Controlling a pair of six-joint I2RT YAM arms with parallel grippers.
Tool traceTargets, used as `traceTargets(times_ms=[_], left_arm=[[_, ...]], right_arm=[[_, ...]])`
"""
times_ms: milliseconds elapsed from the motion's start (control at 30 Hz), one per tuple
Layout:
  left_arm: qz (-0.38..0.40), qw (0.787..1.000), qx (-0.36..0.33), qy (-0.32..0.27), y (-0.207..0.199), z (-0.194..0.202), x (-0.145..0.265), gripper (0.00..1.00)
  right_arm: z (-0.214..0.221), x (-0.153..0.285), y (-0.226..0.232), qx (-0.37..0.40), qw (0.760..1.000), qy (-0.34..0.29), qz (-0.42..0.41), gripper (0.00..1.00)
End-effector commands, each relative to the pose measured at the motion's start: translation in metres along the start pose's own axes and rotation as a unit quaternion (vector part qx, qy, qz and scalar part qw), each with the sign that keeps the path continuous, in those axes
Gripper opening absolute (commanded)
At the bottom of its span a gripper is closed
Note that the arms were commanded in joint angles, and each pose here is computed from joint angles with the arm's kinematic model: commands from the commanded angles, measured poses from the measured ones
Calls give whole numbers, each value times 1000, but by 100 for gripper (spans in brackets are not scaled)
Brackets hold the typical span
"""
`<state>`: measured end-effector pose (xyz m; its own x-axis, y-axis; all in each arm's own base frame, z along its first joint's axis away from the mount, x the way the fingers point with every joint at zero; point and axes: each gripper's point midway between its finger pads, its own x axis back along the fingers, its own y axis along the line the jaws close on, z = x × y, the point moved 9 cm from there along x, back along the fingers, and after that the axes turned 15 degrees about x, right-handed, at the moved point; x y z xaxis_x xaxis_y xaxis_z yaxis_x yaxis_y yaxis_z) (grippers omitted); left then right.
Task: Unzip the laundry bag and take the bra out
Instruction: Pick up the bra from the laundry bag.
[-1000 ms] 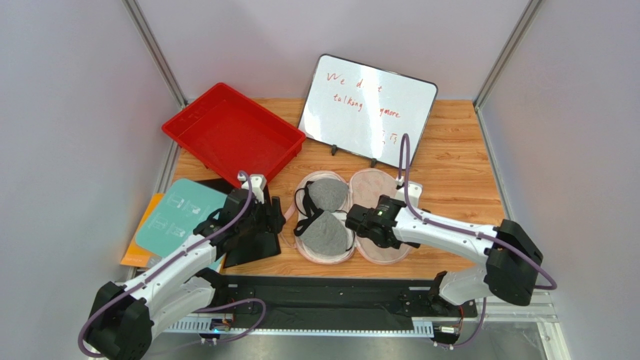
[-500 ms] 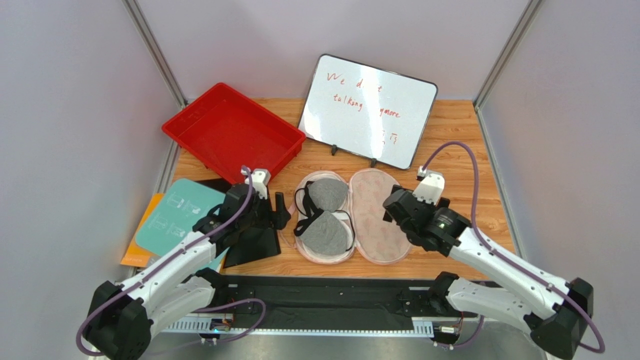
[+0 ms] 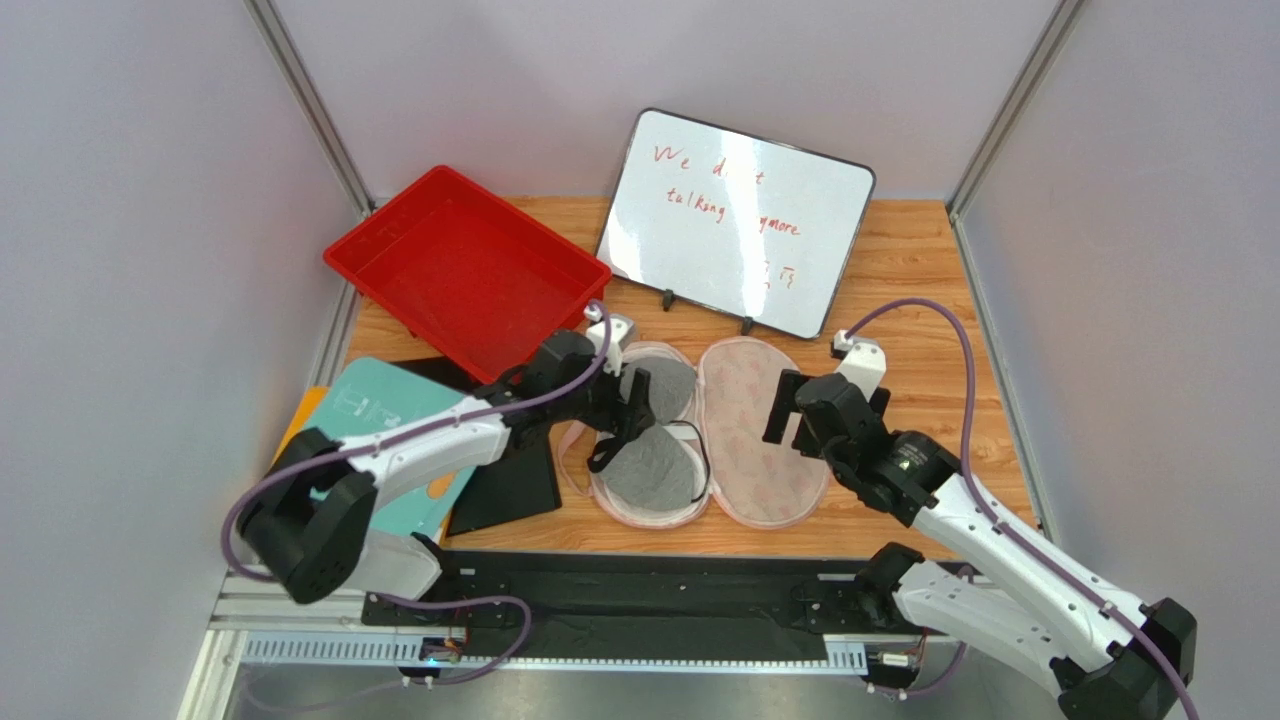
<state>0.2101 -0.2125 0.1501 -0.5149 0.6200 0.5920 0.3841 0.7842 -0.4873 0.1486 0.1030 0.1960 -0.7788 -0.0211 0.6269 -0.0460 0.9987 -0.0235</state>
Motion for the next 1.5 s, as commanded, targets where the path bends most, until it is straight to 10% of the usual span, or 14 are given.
traceTargets(times_ms=[0,467,867,1467], left_arm=[[46,998,-47,1,-13,-16,-29,88],[22,998,-36,50,-3,13,-55,66],[20,998,-30,44,-8,14,-45,0],[63,997,-53,4,-36,-16,12,0]], right_arm=[[-6,3,2,-6,999,-24,-28,98],[-3,1,0,4,999,-22,-29,98],[1,-1,-4,0,1000,-16,-27,98],[3,-3,-5,-2,1000,-8,-28,98]])
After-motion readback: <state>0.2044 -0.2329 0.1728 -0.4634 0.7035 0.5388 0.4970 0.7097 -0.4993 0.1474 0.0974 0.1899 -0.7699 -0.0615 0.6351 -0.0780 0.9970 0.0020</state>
